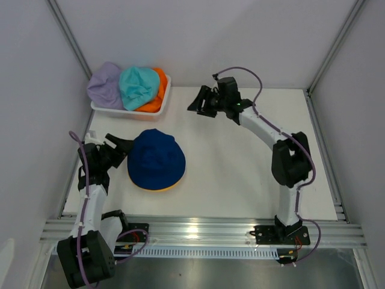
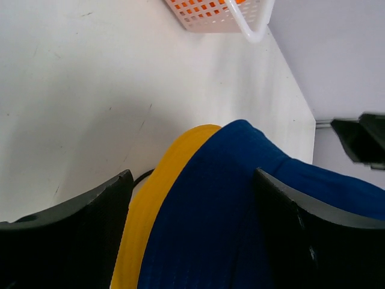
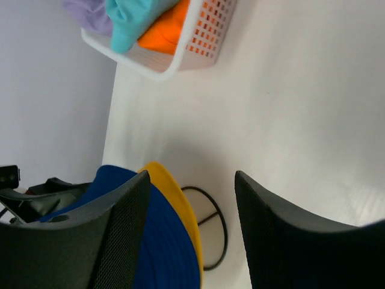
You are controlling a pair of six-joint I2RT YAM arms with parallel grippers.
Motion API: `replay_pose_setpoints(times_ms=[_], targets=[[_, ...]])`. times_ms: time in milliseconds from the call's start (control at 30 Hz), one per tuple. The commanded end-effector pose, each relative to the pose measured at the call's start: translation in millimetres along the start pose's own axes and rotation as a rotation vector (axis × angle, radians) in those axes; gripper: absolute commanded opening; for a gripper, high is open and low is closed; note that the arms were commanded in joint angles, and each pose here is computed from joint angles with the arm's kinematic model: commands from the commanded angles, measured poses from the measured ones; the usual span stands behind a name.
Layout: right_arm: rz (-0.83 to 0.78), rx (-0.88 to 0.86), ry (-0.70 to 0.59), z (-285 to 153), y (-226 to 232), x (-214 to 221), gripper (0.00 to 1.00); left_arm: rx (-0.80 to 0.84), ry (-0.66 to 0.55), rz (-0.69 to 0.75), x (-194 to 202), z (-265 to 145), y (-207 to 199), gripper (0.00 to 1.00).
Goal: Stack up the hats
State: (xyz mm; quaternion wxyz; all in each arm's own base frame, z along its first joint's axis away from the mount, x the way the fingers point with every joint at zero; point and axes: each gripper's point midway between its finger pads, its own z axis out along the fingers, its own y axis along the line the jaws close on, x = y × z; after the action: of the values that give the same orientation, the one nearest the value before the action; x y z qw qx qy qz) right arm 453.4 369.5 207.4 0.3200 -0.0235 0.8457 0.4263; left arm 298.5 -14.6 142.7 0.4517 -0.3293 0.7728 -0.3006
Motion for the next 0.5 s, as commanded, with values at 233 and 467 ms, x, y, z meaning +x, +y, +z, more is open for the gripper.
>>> replay_pose_setpoints(times_ms=[233, 467], targets=[[0.201, 0.019, -0.105, -94, 10, 59, 0.62, 0.194, -0.060, 0.005, -8, 4, -25, 0.72], [0.317, 0.011, -0.211, -106, 10, 109, 0.61, 0.165, -0.032, -0.004, -1, 5, -17, 0.42]])
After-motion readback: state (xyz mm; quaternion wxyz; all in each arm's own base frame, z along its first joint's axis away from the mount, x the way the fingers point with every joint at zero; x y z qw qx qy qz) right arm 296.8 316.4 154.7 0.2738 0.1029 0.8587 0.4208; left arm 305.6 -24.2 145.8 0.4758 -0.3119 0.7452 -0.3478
